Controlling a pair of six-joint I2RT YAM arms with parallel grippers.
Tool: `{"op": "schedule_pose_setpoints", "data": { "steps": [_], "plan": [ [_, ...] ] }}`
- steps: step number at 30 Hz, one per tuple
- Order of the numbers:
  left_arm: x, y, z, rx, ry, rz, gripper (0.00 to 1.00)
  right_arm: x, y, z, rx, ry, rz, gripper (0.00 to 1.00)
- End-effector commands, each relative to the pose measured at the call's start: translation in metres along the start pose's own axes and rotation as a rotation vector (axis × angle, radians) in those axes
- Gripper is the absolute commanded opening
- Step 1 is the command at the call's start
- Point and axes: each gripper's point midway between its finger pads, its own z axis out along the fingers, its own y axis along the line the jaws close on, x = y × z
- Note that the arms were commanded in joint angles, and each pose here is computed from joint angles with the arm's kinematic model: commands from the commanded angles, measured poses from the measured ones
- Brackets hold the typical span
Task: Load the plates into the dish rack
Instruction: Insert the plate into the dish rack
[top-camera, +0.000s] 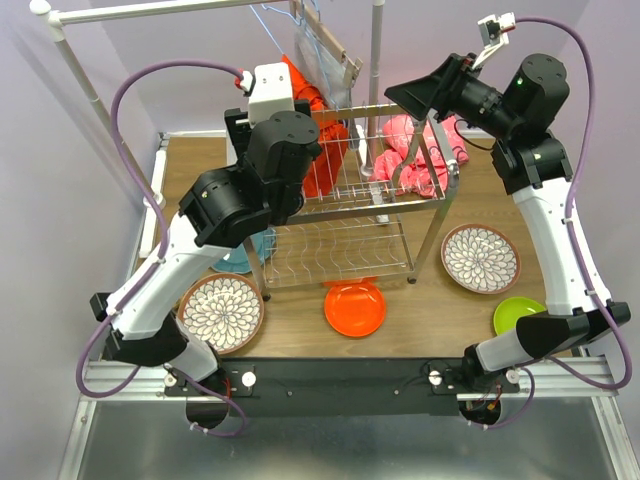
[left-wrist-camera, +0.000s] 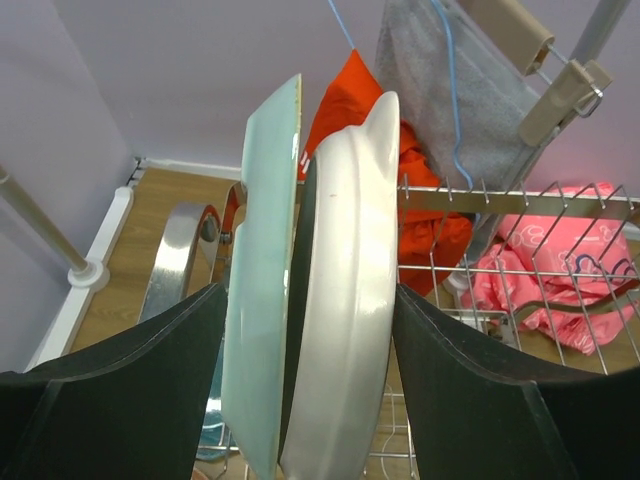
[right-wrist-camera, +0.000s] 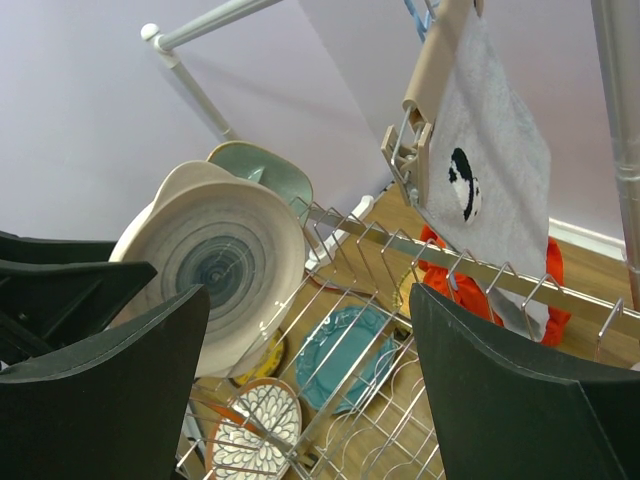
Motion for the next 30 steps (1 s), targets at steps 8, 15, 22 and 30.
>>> {"op": "schedule_pose_setpoints", "data": {
  "steps": [8,15,22,30],
  "plan": [
    [0.014,0.035,0.009,-0.159,0.037,0.039,0.71,-0.004,0.010,-0.008,-0.004,-0.014,-0.019,0.90],
    [0.009,0.044,0.006,-0.134,0.037,0.019,0.63,-0.003,0.009,-0.007,-0.005,-0.012,-0.017,0.90],
    [0.006,0.045,0.004,-0.106,0.030,-0.002,0.52,-0.003,0.009,-0.007,-0.003,-0.013,-0.017,0.90],
    [0.007,0.040,0.001,-0.048,0.043,-0.004,0.46,-0.003,0.008,-0.007,-0.003,-0.012,-0.016,0.90]
  ]
}}
